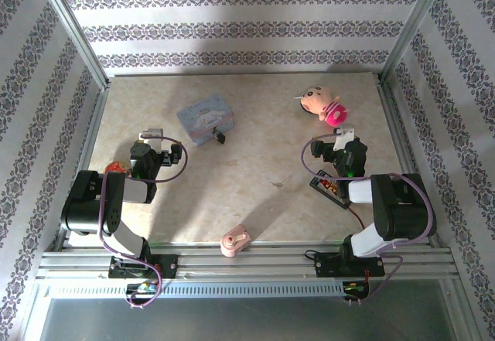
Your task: Unlock the padlock with the key
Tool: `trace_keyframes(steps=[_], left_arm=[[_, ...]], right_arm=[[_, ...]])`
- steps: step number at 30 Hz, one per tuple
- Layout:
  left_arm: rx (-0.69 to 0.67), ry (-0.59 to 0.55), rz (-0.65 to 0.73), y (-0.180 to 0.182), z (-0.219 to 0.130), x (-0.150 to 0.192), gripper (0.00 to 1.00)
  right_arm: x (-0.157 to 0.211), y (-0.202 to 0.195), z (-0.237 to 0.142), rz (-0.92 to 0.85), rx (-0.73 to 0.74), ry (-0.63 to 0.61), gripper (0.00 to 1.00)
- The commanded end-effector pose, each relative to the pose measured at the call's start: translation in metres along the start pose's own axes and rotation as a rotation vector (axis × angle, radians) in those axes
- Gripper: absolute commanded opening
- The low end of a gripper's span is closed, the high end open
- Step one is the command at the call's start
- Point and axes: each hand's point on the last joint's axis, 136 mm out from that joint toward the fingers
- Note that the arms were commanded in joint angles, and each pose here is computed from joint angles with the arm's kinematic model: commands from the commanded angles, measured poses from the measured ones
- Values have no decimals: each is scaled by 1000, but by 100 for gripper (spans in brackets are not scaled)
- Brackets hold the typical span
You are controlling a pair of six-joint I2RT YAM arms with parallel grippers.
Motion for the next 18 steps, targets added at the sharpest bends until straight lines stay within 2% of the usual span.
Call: trace_keyframes(steps=[1,12,18], left_arm=[[2,-2,-13,1,1,-3,99],[2,-13,-16,1,0,-4,99],[-20,-74,-24,1,-22,-28,99]], right_arm=[[-7,-6,0,11,22,-21,98],[-7,-9,0,16,41,-17,98],[-14,-14,-7,22,67,-21,98]])
Point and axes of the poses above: each hand's point on the last joint's axis, 136 mm out from that joint toward the fingers, its own z axis out along the fingers, its own y axis along the line the jaws close on, x = y × z, and after that the axes turned 15 degrees about -z, right-handed
